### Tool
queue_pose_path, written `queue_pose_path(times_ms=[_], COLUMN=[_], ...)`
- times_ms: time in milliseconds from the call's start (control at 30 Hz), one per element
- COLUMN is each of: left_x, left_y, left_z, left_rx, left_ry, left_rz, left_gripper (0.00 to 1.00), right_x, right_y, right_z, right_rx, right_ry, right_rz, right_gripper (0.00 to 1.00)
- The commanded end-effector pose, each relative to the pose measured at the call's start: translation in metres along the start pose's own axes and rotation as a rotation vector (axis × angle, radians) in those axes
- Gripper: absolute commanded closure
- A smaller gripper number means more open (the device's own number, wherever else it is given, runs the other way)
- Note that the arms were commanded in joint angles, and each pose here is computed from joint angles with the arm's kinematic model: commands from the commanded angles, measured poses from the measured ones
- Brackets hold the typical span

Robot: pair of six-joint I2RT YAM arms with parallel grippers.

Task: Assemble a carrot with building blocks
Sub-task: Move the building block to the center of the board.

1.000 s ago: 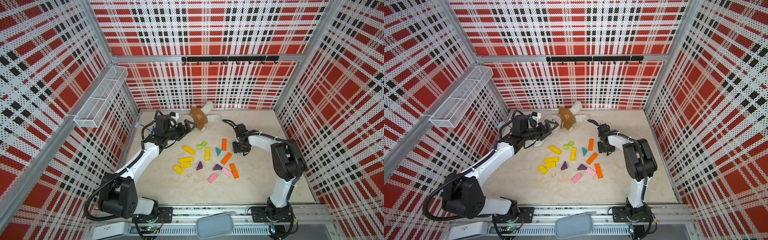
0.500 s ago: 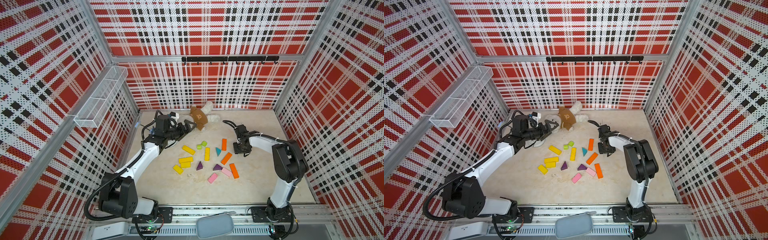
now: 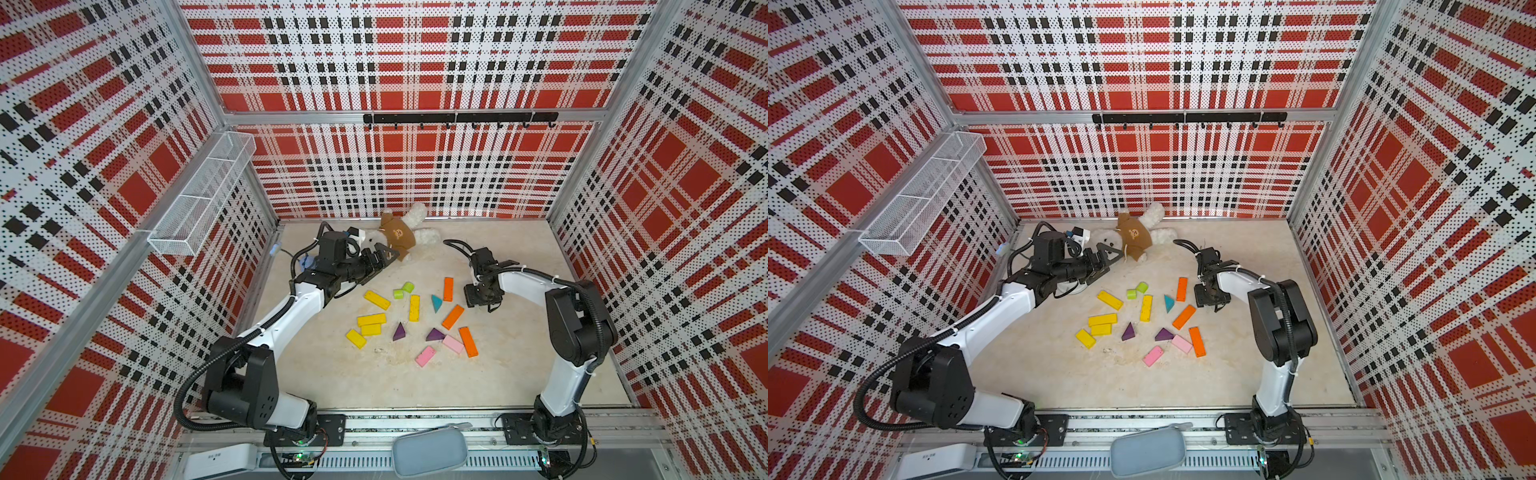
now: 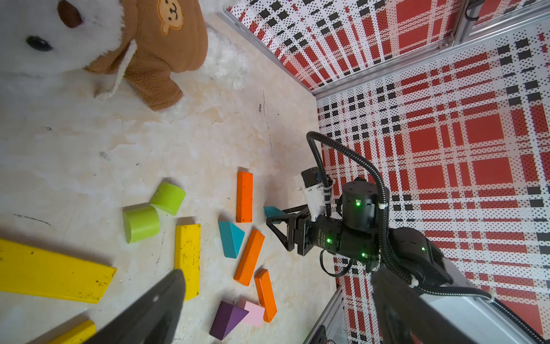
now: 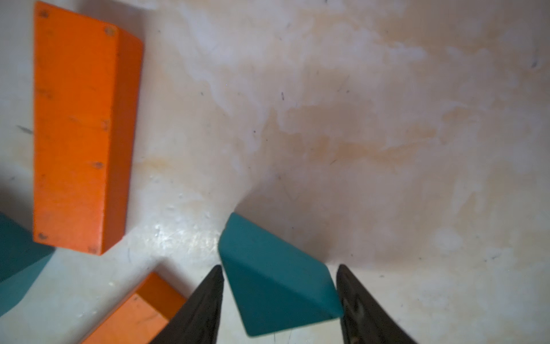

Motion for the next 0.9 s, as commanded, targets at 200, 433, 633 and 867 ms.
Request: queue_pose_path(times_ms=[200, 433, 633, 867], left_x=[0.002, 0.0023, 0.0022, 0.0027], left_y=[0.0018, 0.0017, 0.0019, 0.0021], left_z=[-0.0029, -0.0028, -0.0031, -0.0024], left_rx=[0.005, 0.003, 0.004, 0.0], left_ry=[0.019, 0.019, 0.02, 0.019], left_rz=[0.009, 0.012, 0.01, 0.013], left_gripper=[0.0, 0.0, 0.0, 0.01], right_x=[0.0032, 0.0034, 0.0064, 0.0105], right_y=[-0.005, -0.0065, -0.0091, -0.0104], right_z=[0.0011, 0.0003, -0.0011, -0.0039], right_rx=[-0.009, -0.031, -0.047, -0.02], right_ry=[-0.028, -0.022, -0.003, 0.013], right_rz=[-0.005, -0.005, 0.012, 0.018], right_gripper=[0.46, 0.38, 0.4, 0.4])
Point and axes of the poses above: each gripper's point midway between its finger pads, its own x axis out along the fingers, its own z axis along the line the jaws close on, y = z × x, the point moved 8 cm from there along -x, back along the fingers, and after that the axes turned 14 degrees about -x, right-handed, at the moved point
